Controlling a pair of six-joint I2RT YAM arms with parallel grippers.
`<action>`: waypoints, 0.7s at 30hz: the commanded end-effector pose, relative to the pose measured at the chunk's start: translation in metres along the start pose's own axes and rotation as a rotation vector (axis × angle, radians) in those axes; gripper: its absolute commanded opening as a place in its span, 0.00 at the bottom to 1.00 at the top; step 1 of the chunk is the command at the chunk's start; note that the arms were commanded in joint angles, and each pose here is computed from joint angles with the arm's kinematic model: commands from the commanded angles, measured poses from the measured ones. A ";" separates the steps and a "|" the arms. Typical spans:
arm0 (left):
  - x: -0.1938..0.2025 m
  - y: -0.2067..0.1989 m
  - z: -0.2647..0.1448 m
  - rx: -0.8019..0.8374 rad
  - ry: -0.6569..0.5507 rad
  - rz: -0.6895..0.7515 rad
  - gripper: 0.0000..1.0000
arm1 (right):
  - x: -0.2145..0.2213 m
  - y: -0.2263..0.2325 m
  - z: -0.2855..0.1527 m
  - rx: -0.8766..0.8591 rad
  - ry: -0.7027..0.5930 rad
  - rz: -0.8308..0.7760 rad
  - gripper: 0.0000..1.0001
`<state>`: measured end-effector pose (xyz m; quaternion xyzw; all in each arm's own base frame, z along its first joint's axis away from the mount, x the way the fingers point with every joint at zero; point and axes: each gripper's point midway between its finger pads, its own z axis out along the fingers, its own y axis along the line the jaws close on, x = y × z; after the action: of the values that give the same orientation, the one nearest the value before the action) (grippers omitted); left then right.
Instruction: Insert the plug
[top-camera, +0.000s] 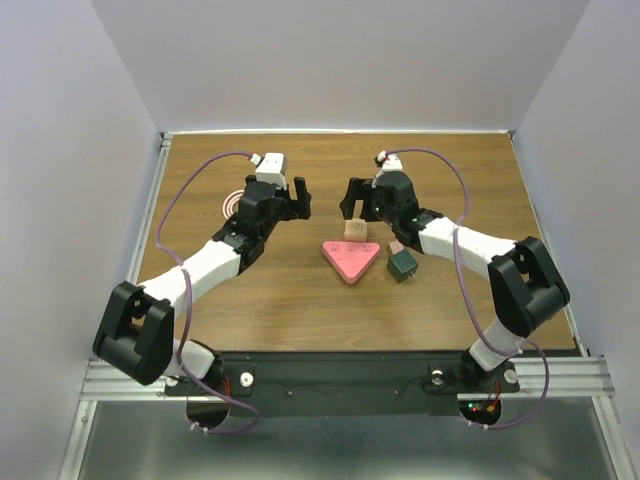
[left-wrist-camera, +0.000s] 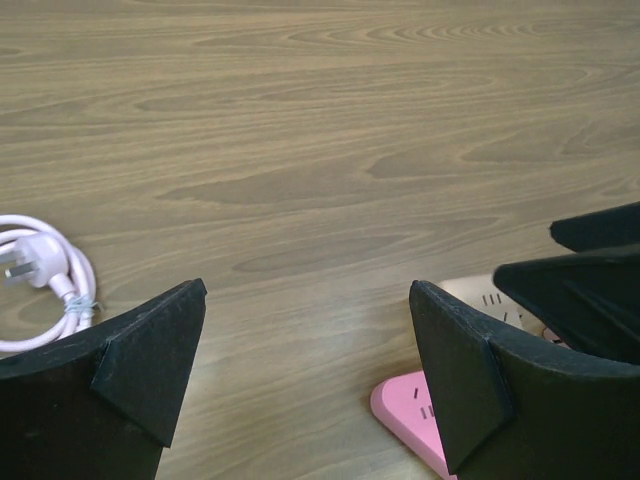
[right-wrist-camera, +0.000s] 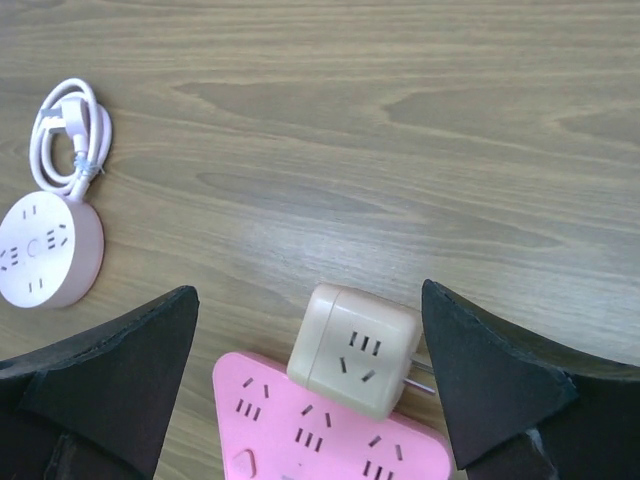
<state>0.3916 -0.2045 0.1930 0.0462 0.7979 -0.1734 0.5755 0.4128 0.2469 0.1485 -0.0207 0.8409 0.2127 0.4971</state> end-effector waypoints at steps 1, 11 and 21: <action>-0.034 0.010 -0.022 -0.025 -0.139 0.001 0.94 | -0.008 0.004 0.004 0.071 -0.004 0.039 0.97; -0.036 0.016 -0.034 -0.025 -0.175 0.005 0.94 | 0.032 0.004 0.012 0.177 0.143 -0.001 0.93; -0.034 0.021 -0.038 -0.032 -0.180 0.012 0.94 | 0.050 -0.001 0.018 0.268 0.207 -0.030 0.89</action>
<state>0.3730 -0.1735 0.2070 0.0326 0.7726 -0.1573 0.6142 0.3965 0.2626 0.0829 -0.0045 0.9126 0.1051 0.3952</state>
